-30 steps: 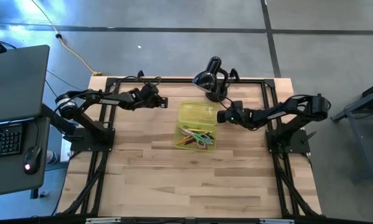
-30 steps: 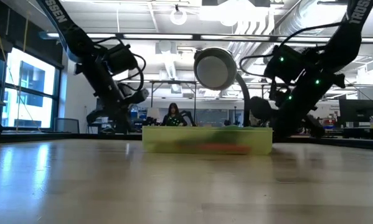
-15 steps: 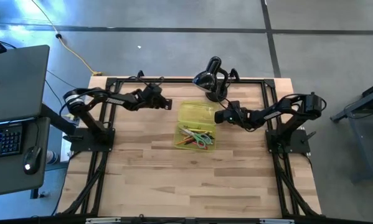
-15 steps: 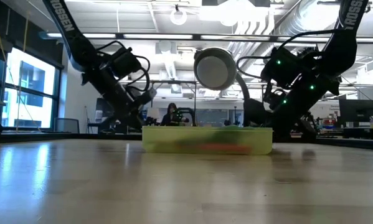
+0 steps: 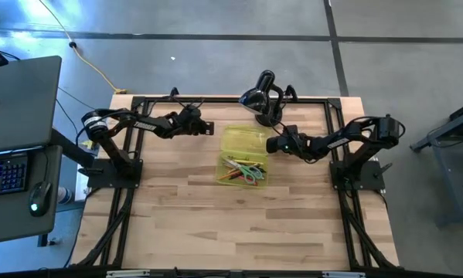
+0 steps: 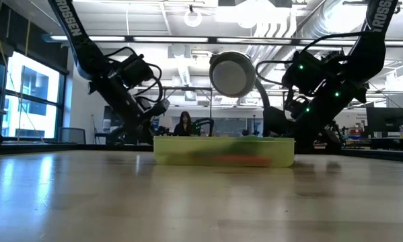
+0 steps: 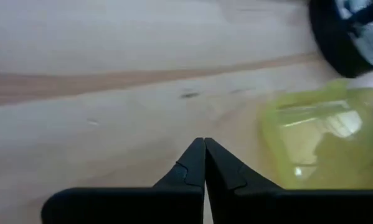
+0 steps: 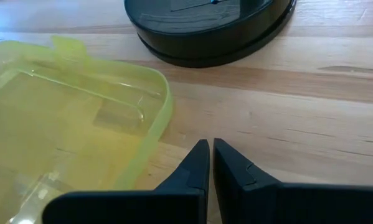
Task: Pick & place school supplies into a supply box
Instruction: Close the yellow school supply box
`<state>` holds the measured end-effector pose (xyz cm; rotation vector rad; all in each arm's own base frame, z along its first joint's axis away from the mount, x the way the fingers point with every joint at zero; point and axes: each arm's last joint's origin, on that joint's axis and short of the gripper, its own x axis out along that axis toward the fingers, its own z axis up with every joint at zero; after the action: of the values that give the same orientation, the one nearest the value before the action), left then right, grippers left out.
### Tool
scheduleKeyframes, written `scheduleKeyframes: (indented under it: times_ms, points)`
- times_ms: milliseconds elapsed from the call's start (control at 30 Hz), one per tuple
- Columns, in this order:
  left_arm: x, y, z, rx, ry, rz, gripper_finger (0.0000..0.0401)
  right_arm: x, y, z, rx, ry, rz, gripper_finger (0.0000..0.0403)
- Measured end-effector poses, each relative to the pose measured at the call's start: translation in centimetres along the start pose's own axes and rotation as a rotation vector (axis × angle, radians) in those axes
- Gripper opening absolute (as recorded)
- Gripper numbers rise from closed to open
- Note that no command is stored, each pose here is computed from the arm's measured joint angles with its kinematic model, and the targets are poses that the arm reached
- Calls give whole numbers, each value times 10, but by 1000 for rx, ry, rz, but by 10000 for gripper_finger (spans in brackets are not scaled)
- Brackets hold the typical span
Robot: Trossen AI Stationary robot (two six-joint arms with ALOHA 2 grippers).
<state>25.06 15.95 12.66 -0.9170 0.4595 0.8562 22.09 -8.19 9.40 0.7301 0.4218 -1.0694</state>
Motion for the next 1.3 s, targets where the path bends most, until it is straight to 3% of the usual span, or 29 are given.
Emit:
scheduleKeyframes:
  times_ms: [333, 567, 700, 900, 1300]
  points:
    - [17, -3, -6, -15, -17, -22, 39, 0, 5, 4, 18, -4, 74, 0]
    - [19, -21, 3, 21, 4, -92, 39, 0, 7, 5, 36, -13, 88, 0]
    - [19, -30, 5, 57, 6, -74, 39, 0, 8, 6, 42, -18, 99, 0]
    - [18, -27, -1, 80, 2, 62, 20, 0, 8, 5, 38, -2, 105, 0]
    - [18, -30, -4, 86, 17, 42, 34, 0, 8, 5, 27, -8, 109, 0]
